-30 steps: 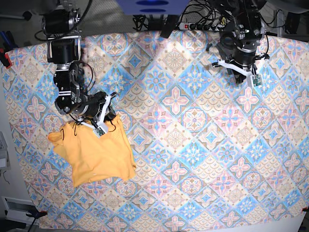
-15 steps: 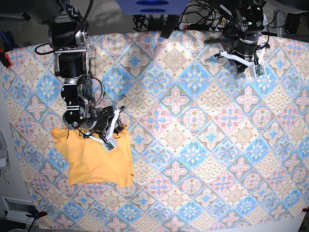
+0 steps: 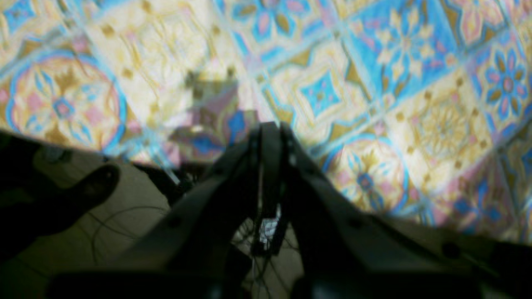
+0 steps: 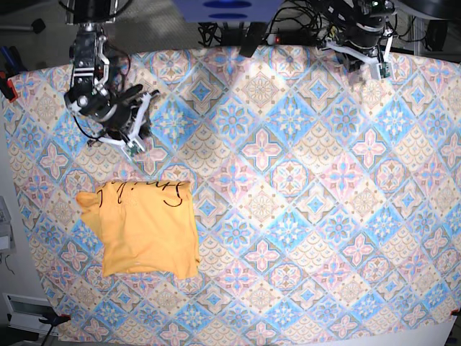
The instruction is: Fold the T-shirt properly
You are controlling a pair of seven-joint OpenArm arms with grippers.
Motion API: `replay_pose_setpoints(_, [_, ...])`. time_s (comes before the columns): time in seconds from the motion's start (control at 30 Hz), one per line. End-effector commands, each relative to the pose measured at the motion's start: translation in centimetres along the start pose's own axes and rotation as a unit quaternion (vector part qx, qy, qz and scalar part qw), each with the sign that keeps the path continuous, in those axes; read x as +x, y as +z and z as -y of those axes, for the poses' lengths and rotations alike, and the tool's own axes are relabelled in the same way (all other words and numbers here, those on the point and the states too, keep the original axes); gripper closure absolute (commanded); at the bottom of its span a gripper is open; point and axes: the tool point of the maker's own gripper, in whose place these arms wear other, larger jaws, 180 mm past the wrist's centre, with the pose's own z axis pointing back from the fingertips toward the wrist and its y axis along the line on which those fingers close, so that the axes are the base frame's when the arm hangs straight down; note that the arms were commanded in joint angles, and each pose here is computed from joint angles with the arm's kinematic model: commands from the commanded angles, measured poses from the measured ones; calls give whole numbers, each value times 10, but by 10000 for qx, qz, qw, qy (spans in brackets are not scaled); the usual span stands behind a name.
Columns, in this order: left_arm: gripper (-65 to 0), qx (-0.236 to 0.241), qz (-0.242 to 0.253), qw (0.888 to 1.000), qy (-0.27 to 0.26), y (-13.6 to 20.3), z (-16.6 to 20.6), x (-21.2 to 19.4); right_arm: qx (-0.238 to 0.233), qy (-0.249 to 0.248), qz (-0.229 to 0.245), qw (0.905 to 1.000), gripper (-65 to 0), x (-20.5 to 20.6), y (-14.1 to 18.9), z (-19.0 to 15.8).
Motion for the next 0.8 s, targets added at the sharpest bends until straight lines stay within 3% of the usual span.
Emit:
replay_pose_setpoints(0.0, [0,25,32,10000,-71,7,-4,0,-103,37,251,9996,-55,9,11,5])
replay_pose_setpoints(0.27, [0,78,-370,9993,-32,22,-12,-29,-341,-308,-434,9980,-55,-69,61,-7])
replay_pose_setpoints(0.37, [0,120,-534,9985,-73,27,-16,-40,-150,-816,-429,9956,-55,-89,73,-20])
replay_pose_setpoints(0.53, [0,166,-818,9965,-91,32,-20,-60,-207,-1734,-542,9831,-55,-130,104,-19])
replay_pose_setpoints(0.77, [0,-139,-1386,9889,-526,13,-15,-95,-56,-2389,-1323,9620,-55,-202,121,-45])
